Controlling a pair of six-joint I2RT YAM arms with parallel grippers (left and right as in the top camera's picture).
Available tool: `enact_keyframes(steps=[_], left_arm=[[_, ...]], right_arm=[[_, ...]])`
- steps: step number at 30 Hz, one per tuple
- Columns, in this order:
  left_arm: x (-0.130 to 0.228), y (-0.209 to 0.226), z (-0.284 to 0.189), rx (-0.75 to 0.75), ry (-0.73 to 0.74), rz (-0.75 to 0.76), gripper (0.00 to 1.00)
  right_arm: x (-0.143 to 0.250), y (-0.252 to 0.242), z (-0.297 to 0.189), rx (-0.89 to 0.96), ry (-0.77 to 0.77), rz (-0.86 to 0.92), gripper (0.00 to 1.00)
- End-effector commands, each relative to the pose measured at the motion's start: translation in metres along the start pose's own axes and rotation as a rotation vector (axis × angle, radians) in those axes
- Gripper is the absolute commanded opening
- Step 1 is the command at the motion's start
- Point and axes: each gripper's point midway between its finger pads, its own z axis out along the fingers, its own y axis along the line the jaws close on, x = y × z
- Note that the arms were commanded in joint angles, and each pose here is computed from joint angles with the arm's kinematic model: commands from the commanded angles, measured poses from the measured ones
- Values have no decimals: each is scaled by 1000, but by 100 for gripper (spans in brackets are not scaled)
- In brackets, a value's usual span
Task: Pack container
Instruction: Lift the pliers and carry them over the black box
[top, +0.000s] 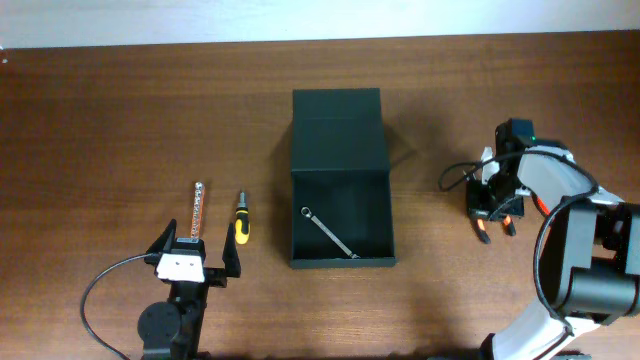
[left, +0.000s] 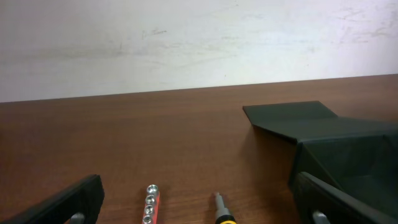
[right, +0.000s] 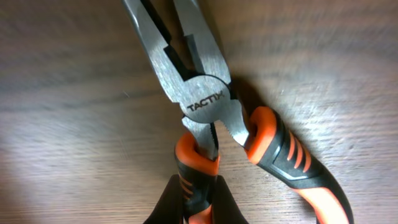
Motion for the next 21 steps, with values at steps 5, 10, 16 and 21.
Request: enact_keyframes(steps=[5,10,16,21], left_arm=[[2,3,0,-14,1,15,99],[2,3,0,-14,1,15,99],[2,3,0,-14,1,15,99],[2,3,0,-14,1,15,99]], right_arm=[[-63,16,-86,-25,-170,-26,4],[-83,56,-158,-34,-274,-122,4],[-56,145,-196,-52,-290,-390,4],[-13,220,-186,-62,-249,-627,4]])
